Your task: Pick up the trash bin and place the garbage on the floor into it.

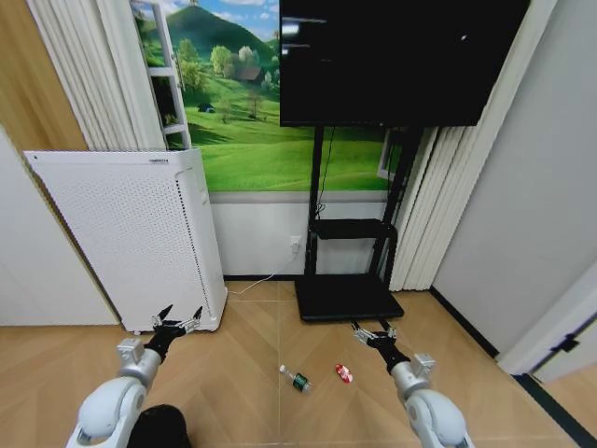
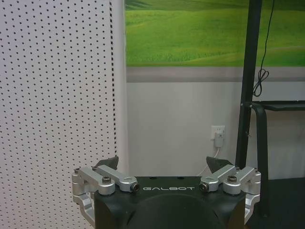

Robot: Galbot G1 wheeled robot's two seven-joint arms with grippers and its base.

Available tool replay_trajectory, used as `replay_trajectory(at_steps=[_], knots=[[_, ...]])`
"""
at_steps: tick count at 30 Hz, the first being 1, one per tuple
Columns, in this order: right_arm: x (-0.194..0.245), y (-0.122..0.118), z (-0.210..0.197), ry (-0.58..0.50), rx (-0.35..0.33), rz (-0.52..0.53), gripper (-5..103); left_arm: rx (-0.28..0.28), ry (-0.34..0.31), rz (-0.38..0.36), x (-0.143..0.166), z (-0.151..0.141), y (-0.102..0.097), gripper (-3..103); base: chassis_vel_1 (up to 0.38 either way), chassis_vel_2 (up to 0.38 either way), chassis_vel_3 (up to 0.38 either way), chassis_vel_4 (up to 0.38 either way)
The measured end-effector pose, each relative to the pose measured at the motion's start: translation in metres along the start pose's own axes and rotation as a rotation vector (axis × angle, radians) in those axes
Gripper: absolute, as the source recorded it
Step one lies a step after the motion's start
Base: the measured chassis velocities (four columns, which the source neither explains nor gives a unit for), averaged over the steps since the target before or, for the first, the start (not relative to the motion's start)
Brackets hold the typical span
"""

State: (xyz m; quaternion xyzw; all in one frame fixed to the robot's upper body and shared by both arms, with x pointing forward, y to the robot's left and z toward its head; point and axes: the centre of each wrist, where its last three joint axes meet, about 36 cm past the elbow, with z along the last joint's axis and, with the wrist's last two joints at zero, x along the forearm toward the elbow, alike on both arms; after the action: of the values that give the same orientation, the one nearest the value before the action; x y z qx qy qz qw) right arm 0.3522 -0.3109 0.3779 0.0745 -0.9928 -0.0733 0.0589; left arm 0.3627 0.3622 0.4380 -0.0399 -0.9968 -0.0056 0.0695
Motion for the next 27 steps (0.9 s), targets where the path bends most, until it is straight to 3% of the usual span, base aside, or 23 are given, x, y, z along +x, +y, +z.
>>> replay_trajectory(at_steps=[15, 27], knots=[[0.0047, -0.0091, 0.0008, -0.022, -0.005, 0.048, 100, -0.015, -0.005, -0.013, 0.0028, 0.0000, 0.0011, 100, 0.000, 0.000, 0.000, 0.000], [0.0047, -0.0005, 0.0006, -0.022, 0.011, 0.060, 100, -0.015, -0.020, -0.016, -0.0012, -0.0016, 0.0017, 100, 0.000, 0.000, 0.000, 0.000]])
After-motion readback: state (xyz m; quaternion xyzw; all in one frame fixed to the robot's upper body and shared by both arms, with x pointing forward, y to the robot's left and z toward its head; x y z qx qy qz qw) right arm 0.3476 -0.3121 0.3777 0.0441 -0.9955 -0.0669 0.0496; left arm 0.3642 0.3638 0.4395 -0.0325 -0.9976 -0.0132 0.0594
